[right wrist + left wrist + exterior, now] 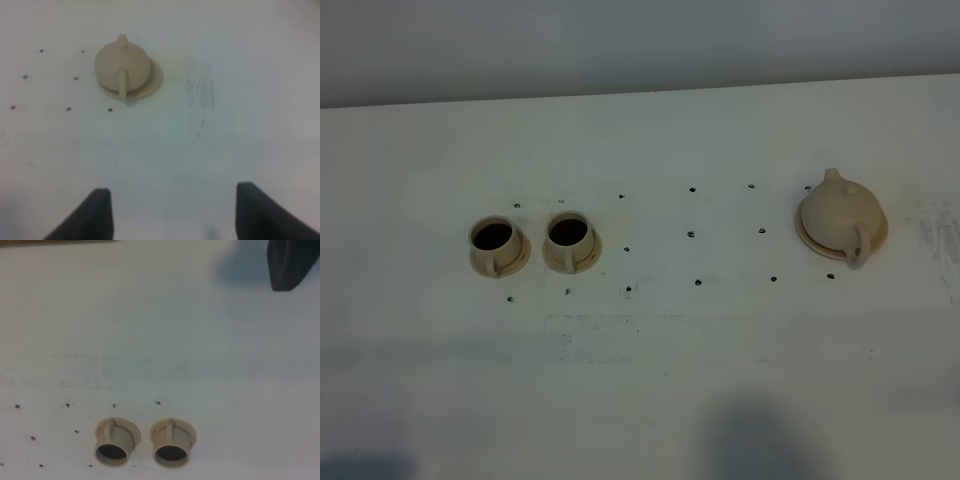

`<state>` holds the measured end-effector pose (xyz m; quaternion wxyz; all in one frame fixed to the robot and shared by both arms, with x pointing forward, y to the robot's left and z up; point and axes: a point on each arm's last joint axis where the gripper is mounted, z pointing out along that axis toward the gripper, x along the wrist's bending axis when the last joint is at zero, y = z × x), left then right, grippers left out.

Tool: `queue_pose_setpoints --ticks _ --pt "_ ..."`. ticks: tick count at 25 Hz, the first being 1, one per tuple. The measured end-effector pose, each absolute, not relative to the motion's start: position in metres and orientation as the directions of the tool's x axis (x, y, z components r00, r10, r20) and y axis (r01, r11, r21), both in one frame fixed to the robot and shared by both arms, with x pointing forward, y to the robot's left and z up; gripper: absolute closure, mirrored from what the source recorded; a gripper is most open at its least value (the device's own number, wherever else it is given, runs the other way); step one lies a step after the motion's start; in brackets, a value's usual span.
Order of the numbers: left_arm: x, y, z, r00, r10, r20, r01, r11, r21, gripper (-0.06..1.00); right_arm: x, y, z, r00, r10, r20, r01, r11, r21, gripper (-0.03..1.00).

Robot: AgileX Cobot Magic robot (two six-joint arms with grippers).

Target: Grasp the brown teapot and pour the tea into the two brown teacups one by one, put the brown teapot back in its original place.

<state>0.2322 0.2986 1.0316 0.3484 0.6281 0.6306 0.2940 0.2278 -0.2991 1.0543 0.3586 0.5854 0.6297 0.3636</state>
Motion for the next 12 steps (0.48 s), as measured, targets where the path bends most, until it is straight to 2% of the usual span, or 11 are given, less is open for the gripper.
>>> queue_pose_setpoints --ticks 12 --pt "0.2322 0.2986 1.0316 0.032 0.997 -0.070 0.587 0.038 0.808 0.61 0.2278 -0.2991 1.0543 -0.057 0.998 -0.026 0.476 0.050 0.878 0.45"
